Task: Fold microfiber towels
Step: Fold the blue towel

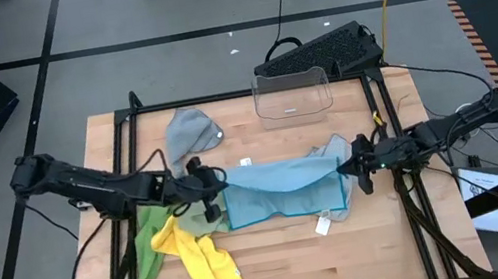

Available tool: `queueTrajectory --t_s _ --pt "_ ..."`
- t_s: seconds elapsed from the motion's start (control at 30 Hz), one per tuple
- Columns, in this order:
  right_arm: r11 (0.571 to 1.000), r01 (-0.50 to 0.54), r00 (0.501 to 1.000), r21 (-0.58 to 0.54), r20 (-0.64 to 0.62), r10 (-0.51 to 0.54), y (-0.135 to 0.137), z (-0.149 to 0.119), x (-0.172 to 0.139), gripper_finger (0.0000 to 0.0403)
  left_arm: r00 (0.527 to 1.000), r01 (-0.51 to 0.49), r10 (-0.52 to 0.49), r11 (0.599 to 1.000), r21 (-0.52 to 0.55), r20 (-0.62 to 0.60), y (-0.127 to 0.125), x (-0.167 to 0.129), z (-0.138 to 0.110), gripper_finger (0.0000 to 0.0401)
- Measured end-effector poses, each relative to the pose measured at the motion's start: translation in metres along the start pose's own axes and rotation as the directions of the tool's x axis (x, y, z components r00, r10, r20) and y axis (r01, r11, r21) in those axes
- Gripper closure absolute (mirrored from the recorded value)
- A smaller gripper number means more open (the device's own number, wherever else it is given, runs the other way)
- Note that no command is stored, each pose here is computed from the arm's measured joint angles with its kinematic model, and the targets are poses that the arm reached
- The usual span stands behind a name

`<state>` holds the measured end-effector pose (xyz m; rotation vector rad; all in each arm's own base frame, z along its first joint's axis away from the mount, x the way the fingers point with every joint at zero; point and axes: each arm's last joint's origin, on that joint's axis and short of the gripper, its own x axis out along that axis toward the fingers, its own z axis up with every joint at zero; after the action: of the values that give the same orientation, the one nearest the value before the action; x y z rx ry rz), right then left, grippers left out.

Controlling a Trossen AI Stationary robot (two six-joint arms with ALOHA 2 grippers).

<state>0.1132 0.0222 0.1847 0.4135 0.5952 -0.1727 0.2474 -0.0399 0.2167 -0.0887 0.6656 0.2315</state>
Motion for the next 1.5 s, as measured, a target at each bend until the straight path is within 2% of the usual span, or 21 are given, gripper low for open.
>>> queueTrajectory --t_s 0.23,0.4,0.63,0.9,1.3,1.5 --pt "1.0 -0.01 0.999 -0.015 0.045 0.01 0.003 0.008 -0.006 0.0403 1.0 0.003 -0.003 1.0 0.006 -0.011 -0.006 0.007 -0.003 0.0392" --pt "0.999 -0.003 0.997 -0.035 0.075 0.005 0.006 0.015 -0.011 0.0403 1.0 -0.01 0.01 1.0 -0.002 0.03 -0.005 0.003 0.001 0.0397" --pt "1.0 0.011 1.0 0.016 -0.011 -0.01 0.004 0.008 -0.005 0.0403 1.0 0.017 -0.017 1.0 -0.011 0.011 -0.006 0.003 0.0 0.0397" --pt "0.998 -0.046 0.995 0.047 -0.083 0.05 0.001 -0.01 0.015 0.0403 1.0 0.025 -0.025 0.999 -0.031 0.002 -0.009 0.004 -0.002 0.0394" --pt "0.986 -0.118 0.979 0.114 -0.152 0.134 0.003 -0.014 0.018 0.0392 0.999 0.039 -0.041 0.998 -0.053 -0.036 -0.011 0.011 -0.007 0.0396" --pt "0.989 -0.095 0.976 0.118 -0.187 0.116 0.003 -0.016 0.022 0.039 0.994 0.072 -0.078 0.994 -0.08 -0.078 -0.015 0.016 -0.011 0.0387"
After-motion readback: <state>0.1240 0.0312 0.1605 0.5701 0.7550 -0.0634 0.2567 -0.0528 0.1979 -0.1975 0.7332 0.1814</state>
